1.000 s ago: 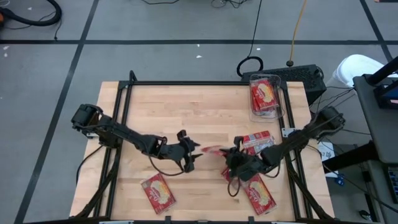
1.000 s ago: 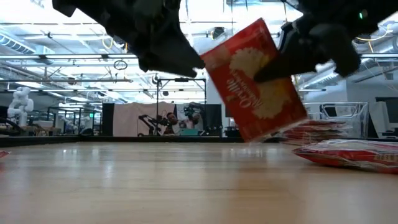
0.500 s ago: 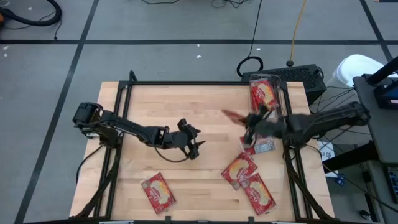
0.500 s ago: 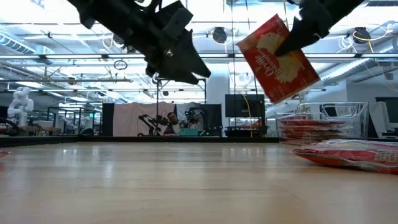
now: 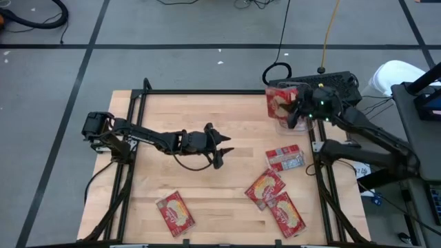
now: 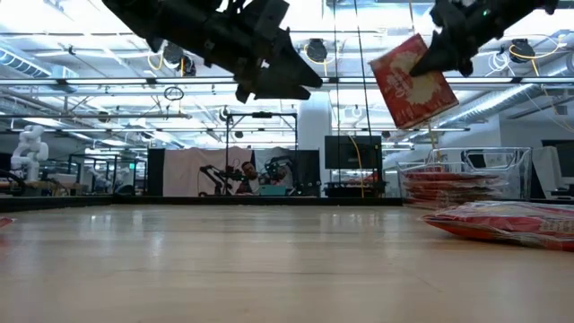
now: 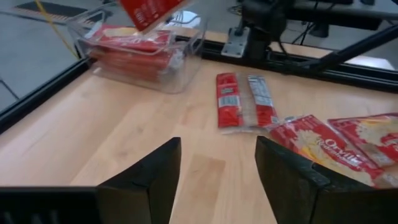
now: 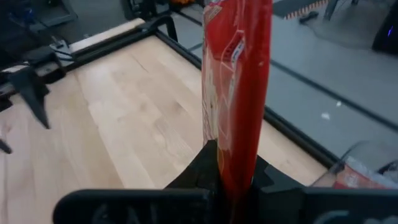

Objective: Sort popcorn bags into baskets
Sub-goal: Put the red popcorn bag into the transparent bin

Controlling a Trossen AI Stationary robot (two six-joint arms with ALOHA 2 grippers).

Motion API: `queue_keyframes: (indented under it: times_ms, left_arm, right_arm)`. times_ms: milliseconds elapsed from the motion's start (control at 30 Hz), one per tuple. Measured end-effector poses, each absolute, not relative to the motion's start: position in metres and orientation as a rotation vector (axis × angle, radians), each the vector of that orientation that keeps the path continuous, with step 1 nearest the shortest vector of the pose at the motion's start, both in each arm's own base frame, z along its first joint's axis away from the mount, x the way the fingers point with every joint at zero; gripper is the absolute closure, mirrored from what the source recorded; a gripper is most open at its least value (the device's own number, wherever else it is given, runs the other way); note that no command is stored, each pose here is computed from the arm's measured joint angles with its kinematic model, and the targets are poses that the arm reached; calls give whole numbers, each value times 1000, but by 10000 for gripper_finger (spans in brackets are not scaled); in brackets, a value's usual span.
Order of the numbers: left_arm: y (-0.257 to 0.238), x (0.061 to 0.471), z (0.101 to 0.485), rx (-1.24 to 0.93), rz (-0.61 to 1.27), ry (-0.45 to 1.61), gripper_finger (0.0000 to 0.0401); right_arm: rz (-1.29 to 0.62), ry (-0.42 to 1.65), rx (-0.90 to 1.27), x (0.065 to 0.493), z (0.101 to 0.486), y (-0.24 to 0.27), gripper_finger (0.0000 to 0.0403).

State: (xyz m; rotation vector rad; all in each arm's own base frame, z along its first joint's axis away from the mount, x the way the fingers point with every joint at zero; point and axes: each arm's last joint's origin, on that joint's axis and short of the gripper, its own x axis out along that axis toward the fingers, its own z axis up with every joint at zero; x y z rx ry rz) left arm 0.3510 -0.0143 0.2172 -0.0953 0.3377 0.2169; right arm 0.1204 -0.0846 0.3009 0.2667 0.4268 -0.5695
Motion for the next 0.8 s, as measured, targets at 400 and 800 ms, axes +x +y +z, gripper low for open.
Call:
queue_keyframes:
  times_ms: [400, 800]
  left_arm:
    - [-26, 350, 216, -95, 134, 360, 194]
    - [-43, 348, 215, -90, 86, 368, 194]
  right_arm:
    - [-571, 470, 485, 89, 280, -150, 394]
    - [-683, 756, 582, 77, 275, -174, 394]
